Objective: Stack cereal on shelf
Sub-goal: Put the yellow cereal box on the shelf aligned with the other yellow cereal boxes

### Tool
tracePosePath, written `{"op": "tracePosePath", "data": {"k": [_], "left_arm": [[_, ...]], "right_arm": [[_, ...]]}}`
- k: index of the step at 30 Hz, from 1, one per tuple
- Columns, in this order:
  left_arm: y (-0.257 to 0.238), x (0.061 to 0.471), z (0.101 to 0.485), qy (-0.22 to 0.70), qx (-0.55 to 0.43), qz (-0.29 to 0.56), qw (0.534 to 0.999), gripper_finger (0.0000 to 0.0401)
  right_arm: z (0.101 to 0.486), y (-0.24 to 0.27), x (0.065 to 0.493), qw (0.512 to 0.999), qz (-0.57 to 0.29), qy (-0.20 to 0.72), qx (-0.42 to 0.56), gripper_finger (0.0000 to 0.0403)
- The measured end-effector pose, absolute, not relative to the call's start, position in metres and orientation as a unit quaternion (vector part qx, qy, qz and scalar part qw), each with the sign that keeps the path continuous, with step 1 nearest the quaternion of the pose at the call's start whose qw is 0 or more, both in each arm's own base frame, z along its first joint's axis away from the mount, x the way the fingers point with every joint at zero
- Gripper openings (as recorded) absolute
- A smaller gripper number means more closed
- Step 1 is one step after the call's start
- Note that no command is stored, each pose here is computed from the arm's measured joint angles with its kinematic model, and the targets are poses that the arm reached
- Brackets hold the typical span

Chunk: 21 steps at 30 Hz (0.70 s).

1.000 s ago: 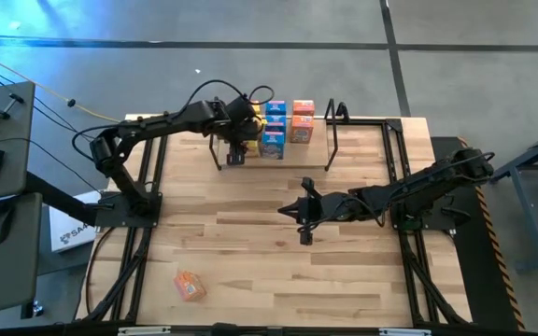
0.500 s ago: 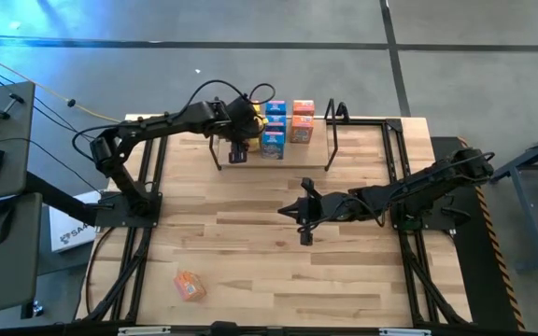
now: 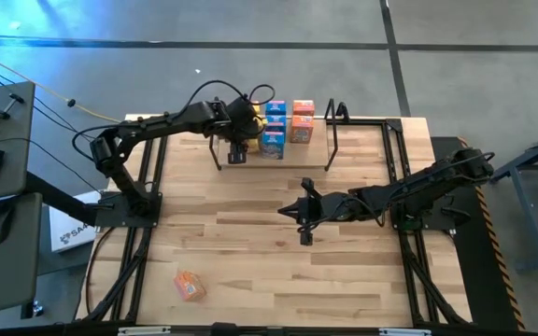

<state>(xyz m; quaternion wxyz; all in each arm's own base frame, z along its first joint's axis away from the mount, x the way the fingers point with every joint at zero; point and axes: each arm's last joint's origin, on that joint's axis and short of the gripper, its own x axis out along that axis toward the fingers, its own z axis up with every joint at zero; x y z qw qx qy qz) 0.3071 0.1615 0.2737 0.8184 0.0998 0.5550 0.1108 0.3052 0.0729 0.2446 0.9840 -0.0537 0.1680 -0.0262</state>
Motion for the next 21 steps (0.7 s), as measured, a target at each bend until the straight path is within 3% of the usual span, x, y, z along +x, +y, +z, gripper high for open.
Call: {"op": "tracePosePath", "data": {"k": [14, 21], "left_arm": [[0.1604, 0.3085, 0.2741, 0.543, 0.088, 0.090, 0.831, 0.0201], [0.1609, 0.3083, 0.2743, 0.546, 0.096, 0.097, 0.827, 0.0254]], "right_arm": [[0.2447, 0.0730, 0.3053, 0.984, -0.027, 0.168, -0.050, 0.0000], [0.2447, 0.0733, 0.3053, 0.984, -0.022, 0.168, -0.049, 0.0000]]}}
